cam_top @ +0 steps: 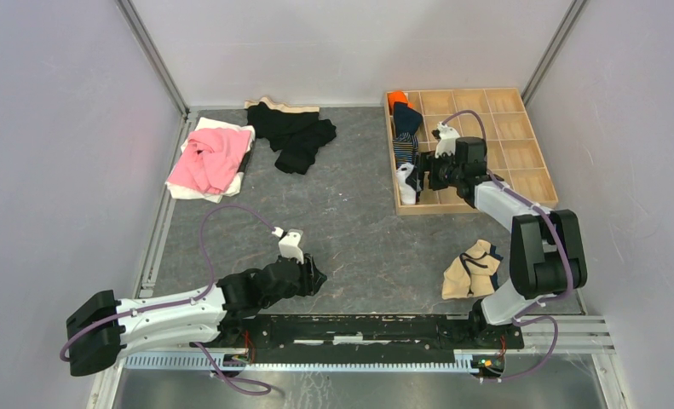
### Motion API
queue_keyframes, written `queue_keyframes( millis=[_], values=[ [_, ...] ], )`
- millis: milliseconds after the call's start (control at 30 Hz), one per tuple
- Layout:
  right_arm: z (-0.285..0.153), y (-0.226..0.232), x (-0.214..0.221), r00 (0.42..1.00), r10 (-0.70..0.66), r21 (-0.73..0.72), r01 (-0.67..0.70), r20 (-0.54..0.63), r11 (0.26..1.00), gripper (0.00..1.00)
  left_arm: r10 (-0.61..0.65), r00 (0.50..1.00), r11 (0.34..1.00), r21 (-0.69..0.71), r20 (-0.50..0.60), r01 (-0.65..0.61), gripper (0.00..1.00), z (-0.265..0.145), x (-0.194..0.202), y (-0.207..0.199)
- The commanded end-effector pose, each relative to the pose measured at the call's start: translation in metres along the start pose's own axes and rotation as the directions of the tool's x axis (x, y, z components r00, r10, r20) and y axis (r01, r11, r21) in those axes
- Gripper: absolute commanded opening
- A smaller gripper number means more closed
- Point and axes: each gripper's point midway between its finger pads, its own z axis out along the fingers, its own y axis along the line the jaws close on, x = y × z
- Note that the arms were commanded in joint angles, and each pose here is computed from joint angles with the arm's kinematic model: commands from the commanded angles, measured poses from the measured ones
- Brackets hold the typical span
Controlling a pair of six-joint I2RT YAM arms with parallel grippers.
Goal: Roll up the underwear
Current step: Place the underwear in the storage box.
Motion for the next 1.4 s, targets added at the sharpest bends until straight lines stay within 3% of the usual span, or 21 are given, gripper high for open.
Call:
queue_keyframes(
  millis=[0,100,767,1133,1233,1367],
  values=[
    [-0.012,0.013,-0.027,0.995,-0.011,-0.045,0.015,0.094,0.999,0.90,-0.063,0.998,0.997,0.036,0.029,0.062,0.49,0.001,-0.008,-0.010],
    [-0.011,0.020,-0.029,0.994,0.013,-0.073,-0.005,0.110,0.997,0.98,-0.065,0.997,0.997,0.037,0.030,0.064,0.49,0.002,-0.007,-0.010],
    [0.024,-0.004,-0.004,0.996,0.092,0.087,-0.093,0.015,0.992,0.93,-0.060,0.998,0.998,0.037,0.028,0.059,0.49,0.002,-0.007,-0.011],
    [0.034,0.001,-0.001,0.995,0.097,0.036,-0.098,0.029,0.995,0.51,-0.053,0.998,0.998,0.032,0.023,0.052,0.49,0.003,-0.007,-0.011],
    [0.037,-0.001,0.002,0.996,0.093,0.039,-0.093,0.019,0.995,0.48,-0.051,0.998,0.998,0.028,0.022,0.051,0.49,0.004,-0.006,-0.010],
    [0.036,-0.002,0.005,0.996,0.087,0.040,-0.087,0.017,0.995,0.36,-0.052,0.998,0.998,0.026,0.022,0.052,0.49,0.003,-0.006,-0.009]
  ],
)
